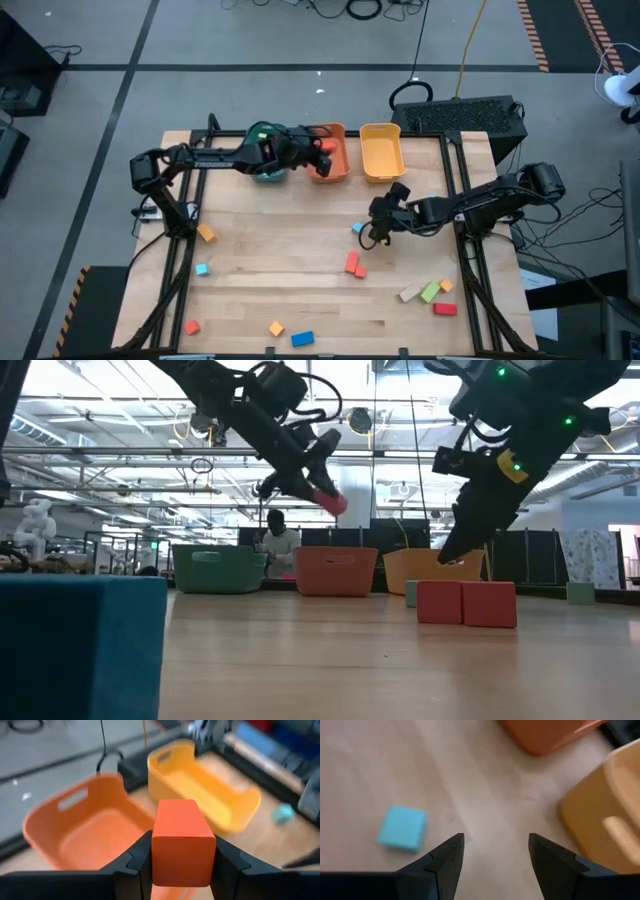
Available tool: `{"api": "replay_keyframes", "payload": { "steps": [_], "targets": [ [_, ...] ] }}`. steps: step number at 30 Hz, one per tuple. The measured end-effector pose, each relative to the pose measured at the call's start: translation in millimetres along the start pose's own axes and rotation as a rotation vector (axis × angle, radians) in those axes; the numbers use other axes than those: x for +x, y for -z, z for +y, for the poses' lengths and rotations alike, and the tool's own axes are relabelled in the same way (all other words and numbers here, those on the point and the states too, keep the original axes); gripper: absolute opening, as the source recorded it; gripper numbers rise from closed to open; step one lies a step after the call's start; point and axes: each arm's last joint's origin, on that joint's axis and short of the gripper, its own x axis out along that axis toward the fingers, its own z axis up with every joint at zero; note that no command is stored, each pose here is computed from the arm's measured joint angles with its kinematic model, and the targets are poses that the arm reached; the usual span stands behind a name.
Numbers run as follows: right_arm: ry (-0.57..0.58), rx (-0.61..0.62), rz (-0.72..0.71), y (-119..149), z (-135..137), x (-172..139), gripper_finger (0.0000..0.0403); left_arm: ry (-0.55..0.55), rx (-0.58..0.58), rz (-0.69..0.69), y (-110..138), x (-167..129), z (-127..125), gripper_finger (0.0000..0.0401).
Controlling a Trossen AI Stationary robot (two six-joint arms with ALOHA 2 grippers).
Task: Sort blocks by size
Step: Put the right orange thick rectangular block into the orange bin
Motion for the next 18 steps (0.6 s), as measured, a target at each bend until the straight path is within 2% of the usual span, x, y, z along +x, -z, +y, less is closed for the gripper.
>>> {"api": "replay_keyframes", "payload": {
  "steps": [4,6,12,18],
  "targets": [
    [-0.078,0.001,0.036,1,2,0,0.0209,-0.039,0.021,0.102,8,0,7,0.0136],
    [-0.098,0.001,0.045,2,3,0,0.0209,-0.023,0.045,0.138,9,0,11,0.0136],
    [-0.076,0.009,0.094,7,1,0,0.0209,-0.018,0.127,0.188,9,1,23,0.0136],
    [-0.019,0.031,0.194,17,-5,-2,0.0209,-0.044,0.109,0.169,2,3,36,0.0136]
  ]
}}
